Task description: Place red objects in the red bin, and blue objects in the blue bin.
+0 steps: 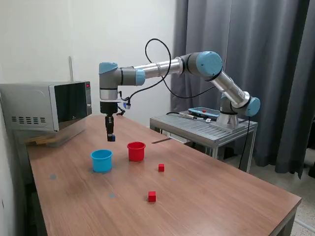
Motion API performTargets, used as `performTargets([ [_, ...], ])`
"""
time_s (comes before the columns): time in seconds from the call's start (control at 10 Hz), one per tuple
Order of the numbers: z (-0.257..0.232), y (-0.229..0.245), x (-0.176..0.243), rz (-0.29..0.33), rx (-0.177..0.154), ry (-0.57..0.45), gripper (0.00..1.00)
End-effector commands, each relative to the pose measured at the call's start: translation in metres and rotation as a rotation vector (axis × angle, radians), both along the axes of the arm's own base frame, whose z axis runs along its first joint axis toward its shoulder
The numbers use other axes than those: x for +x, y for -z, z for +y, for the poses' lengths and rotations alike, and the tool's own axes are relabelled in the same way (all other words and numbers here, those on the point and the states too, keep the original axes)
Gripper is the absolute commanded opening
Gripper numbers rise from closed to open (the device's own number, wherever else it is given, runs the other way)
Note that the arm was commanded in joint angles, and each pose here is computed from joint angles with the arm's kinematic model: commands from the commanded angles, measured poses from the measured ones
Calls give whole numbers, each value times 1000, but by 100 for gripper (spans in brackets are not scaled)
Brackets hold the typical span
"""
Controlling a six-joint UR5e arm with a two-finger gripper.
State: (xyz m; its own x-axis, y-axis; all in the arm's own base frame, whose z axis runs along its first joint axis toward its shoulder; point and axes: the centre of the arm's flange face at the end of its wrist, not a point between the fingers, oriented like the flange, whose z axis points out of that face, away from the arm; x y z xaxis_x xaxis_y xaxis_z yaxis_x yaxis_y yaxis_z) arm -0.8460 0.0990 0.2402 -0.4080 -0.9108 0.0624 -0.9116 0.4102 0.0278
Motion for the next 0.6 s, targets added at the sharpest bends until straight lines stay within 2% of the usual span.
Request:
performTargets([
  [0.0, 0, 13, -5, 13, 1, 17, 0],
  [0.5, 1, 36, -9, 3, -2, 19, 0],
])
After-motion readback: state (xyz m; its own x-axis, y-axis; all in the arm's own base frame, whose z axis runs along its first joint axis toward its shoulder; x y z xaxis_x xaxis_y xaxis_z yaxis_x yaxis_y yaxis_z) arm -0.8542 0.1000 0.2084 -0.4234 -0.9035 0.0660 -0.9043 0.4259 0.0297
